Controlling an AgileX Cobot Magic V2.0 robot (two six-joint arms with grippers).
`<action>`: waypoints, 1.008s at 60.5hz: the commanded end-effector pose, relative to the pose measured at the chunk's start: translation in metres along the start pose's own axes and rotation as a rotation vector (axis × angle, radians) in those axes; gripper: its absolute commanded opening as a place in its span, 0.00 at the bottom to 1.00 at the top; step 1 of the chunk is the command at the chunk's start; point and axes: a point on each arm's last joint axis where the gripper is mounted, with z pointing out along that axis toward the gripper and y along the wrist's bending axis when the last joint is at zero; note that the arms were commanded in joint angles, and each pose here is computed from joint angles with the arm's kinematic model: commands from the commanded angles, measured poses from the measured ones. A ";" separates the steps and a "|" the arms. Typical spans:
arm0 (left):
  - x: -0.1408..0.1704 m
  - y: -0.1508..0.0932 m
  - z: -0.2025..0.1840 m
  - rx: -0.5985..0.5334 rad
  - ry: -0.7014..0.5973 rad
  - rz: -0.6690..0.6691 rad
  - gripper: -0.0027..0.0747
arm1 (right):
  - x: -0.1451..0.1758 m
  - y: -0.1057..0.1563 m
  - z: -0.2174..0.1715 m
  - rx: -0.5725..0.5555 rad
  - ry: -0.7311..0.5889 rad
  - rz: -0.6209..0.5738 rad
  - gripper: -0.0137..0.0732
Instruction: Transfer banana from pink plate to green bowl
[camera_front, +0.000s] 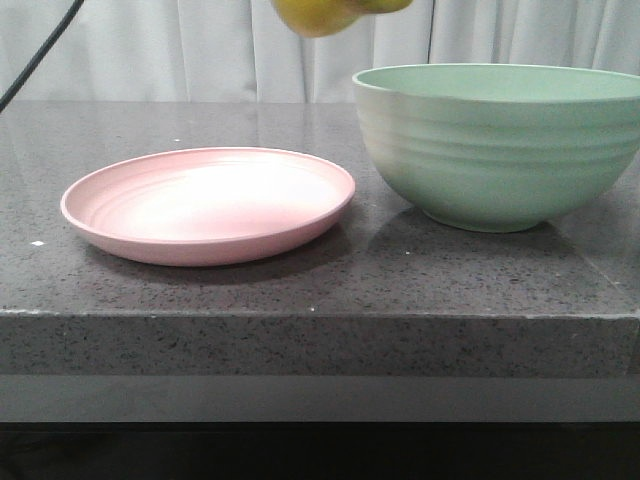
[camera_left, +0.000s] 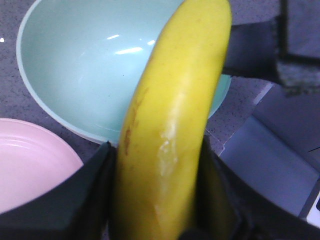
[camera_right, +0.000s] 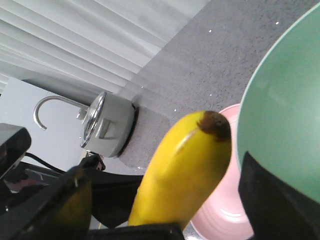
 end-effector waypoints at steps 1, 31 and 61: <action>-0.017 -0.007 -0.024 0.024 -0.141 0.001 0.01 | -0.007 0.011 0.007 -0.107 0.003 0.022 0.86; -0.017 -0.007 -0.024 0.021 -0.140 0.005 0.03 | -0.009 0.006 0.020 -0.126 0.048 0.036 0.32; -0.015 -0.007 -0.024 0.021 -0.114 0.006 0.80 | -0.026 0.016 0.022 -0.093 -0.041 -0.108 0.30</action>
